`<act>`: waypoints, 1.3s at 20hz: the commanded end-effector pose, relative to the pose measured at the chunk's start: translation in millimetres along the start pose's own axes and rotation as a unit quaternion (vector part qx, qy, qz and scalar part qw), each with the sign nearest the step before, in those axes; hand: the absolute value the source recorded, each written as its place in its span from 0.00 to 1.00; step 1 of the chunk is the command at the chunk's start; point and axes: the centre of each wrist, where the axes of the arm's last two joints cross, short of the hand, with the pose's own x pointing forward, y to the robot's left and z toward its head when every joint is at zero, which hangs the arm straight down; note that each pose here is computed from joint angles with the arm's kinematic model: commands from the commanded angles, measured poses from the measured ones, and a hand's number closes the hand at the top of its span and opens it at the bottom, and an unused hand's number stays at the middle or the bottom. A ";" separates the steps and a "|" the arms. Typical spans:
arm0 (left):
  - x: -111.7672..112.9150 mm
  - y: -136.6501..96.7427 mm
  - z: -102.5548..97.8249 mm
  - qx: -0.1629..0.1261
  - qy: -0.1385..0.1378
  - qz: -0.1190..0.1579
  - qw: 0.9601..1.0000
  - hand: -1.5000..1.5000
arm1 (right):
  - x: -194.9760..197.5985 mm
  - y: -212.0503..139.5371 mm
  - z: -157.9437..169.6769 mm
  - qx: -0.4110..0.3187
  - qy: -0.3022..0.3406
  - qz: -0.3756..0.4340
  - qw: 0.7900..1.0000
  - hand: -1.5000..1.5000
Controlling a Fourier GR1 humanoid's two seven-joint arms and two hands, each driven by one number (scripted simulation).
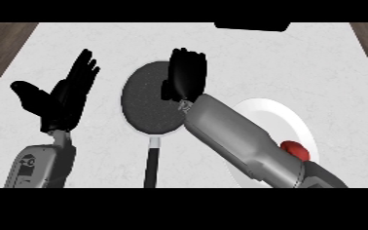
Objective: Pick the cupcake from the plate and place it in the pan
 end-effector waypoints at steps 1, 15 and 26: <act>-3.9 1.4 1.7 -0.002 0.002 0.006 1.000 0.50 | -15.1 15.1 -2.7 0.023 0.130 -0.068 0.989 1.00; -1.3 7.7 -3.2 0.014 0.009 -0.006 1.000 0.50 | -31.9 33.2 8.4 -0.016 0.103 -0.263 0.959 0.00; -0.7 24.4 12.6 0.050 0.016 0.004 0.999 0.50 | -68.9 16.6 90.6 -0.044 0.088 -0.471 0.877 0.00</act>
